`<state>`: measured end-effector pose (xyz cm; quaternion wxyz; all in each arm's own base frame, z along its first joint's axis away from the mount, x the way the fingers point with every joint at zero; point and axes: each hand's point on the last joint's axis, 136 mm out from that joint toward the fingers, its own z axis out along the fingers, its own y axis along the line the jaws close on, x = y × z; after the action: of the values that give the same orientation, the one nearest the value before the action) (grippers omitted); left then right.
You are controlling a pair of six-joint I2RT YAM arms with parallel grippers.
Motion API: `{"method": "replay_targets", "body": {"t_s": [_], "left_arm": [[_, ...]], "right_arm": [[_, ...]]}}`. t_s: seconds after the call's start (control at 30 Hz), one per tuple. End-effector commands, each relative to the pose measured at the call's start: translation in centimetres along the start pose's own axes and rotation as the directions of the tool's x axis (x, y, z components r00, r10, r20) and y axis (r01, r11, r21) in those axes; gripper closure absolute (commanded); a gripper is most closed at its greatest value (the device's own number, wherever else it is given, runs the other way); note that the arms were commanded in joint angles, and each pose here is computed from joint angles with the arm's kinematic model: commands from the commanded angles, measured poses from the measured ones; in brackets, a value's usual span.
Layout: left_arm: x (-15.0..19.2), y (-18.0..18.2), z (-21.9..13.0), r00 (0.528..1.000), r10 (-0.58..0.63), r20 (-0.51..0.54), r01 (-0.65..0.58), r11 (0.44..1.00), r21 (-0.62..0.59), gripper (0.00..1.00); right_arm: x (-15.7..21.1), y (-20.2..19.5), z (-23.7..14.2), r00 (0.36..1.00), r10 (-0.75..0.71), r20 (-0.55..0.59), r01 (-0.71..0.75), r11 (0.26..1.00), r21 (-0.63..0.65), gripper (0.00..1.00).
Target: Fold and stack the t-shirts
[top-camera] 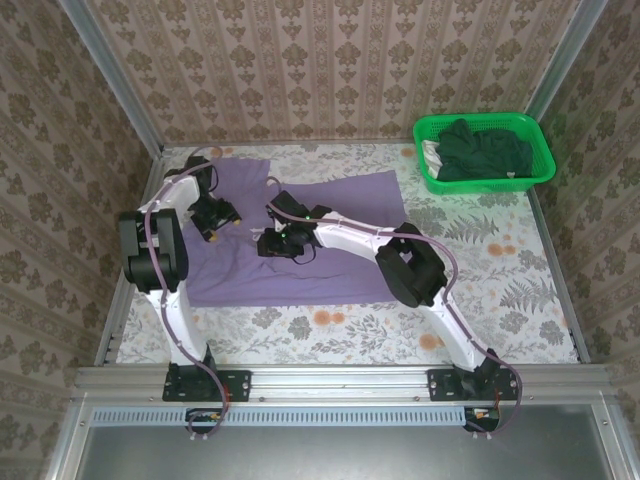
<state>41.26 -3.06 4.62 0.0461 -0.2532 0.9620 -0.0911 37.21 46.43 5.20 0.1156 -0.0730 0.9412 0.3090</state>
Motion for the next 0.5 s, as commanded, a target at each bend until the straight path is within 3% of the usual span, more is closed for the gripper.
{"method": "replay_targets", "body": {"t_s": [0.0,0.13,0.37,0.47], "left_arm": [[0.5,0.4,0.1,0.999,0.032,-0.034,-0.032,0.999,-0.01,0.38],[0.7,0.7,0.7,0.999,0.034,-0.038,-0.035,0.999,-0.015,0.39],[1.0,1.4,1.5,0.998,0.052,-0.036,-0.053,0.998,-0.036,0.4],[1.2,2.0,1.9,0.998,0.05,-0.046,-0.052,0.997,-0.054,0.4]], "right_arm": [[0.2,-1.2,0.9,1.0,0.008,-0.024,-0.006,0.997,0.073,0.6],[-0.1,-2.2,1.0,0.999,0.031,-0.03,-0.027,0.992,0.127,0.61],[-1.8,-1.1,-0.7,0.998,0.011,0.066,-0.018,0.995,0.095,0.59],[-1.7,-1.5,-0.1,0.999,0.028,0.044,-0.033,0.994,0.105,0.6]]}}
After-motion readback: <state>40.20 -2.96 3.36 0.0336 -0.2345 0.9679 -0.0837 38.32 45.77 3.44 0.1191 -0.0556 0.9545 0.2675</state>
